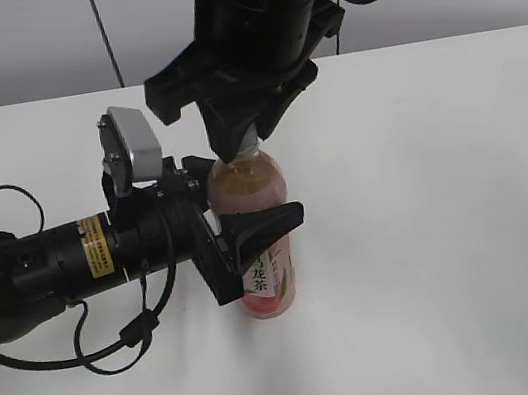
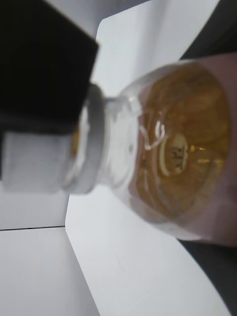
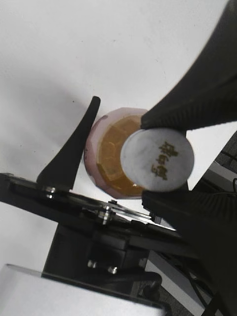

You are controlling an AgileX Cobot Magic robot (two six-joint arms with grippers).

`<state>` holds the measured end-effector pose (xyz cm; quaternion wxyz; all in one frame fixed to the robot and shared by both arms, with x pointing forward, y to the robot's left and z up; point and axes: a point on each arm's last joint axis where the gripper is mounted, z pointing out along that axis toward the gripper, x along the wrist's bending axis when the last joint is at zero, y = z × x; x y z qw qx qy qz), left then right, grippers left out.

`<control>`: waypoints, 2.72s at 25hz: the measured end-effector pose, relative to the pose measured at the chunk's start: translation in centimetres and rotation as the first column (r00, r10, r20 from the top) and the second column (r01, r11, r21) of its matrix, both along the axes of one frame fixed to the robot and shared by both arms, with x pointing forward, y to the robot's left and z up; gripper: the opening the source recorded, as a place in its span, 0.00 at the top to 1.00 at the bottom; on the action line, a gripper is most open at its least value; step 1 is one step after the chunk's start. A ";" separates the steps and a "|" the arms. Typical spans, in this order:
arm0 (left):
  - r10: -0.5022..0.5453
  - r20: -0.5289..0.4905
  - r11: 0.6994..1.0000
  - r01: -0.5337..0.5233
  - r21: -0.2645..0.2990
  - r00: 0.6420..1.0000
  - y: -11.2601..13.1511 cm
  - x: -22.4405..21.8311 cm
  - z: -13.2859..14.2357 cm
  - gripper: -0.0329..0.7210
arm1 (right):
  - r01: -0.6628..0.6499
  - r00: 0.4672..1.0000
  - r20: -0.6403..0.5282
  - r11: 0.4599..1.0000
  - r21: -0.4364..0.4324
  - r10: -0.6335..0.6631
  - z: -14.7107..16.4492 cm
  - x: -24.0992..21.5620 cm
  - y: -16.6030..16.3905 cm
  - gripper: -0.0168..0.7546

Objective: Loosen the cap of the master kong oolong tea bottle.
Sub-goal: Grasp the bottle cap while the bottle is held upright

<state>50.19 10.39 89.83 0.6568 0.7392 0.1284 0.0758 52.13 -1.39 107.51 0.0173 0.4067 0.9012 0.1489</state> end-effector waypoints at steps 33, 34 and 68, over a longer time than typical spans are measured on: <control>-0.012 0.012 1.000 0.012 0.003 1.000 0.0 -0.1 0.0 0.35 | -0.901 0.222 0.138 0.257 -0.349 0.965 0.2 0.1 -0.1 0.62; -0.012 0.012 1.000 0.012 0.003 1.000 0.0 -0.1 0.0 0.35 | -0.906 0.184 0.134 0.220 -0.361 0.974 0.3 0.1 -0.1 0.62; -0.033 0.017 0.999 0.033 0.007 0.999 0.0 -0.2 0.0 0.35 | -0.710 -0.559 0.007 -0.475 -0.521 0.829 0.4 0.0 0.1 0.58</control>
